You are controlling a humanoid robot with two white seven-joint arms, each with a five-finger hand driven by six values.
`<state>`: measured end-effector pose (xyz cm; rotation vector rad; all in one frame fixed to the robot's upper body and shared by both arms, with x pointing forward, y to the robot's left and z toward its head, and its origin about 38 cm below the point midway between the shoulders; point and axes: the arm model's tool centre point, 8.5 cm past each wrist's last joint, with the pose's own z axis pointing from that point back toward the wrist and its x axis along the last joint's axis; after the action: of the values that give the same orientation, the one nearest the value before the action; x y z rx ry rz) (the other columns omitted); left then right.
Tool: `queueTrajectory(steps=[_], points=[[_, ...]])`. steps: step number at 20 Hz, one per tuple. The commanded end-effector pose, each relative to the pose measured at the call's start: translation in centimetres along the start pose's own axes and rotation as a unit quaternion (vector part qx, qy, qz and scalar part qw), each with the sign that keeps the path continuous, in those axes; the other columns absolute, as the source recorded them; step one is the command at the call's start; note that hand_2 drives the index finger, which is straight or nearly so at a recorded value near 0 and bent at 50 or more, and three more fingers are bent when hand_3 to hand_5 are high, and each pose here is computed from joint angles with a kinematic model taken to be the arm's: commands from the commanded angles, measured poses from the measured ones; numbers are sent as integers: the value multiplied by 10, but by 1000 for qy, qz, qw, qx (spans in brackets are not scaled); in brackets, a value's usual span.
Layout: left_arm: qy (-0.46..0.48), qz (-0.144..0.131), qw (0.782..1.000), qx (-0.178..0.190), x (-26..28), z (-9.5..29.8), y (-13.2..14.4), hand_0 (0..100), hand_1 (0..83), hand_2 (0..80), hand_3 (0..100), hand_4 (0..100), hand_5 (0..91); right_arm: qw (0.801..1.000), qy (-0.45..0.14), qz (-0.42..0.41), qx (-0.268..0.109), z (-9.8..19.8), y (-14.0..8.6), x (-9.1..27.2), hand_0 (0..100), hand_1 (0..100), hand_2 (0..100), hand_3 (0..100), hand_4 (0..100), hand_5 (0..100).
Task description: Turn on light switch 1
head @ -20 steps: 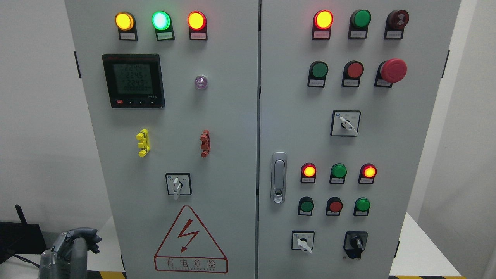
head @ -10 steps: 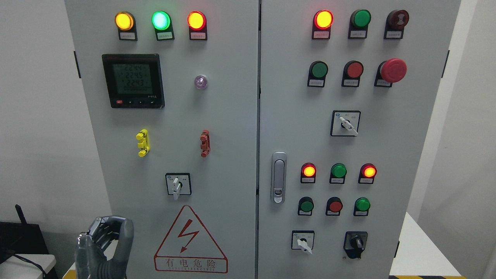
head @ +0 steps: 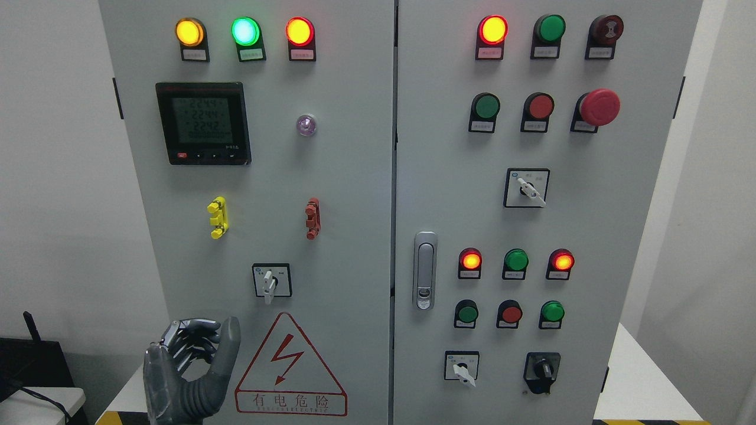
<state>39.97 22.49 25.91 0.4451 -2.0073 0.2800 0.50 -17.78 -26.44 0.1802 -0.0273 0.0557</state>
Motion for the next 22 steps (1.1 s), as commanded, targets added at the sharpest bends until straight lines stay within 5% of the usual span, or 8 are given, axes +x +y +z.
queueTrajectory(steps=[1, 22], points=[[7, 3, 1000, -13, 11, 3, -25, 27, 508, 579, 776, 813, 758, 1000, -1, -8, -2, 0, 0, 0, 120, 389, 0, 0, 0, 0], [47, -52, 997, 37, 26, -10, -49, 58, 513, 579, 784, 824, 765, 1000, -2, -9, -2, 0, 0, 0, 120, 389, 0, 0, 0, 0]])
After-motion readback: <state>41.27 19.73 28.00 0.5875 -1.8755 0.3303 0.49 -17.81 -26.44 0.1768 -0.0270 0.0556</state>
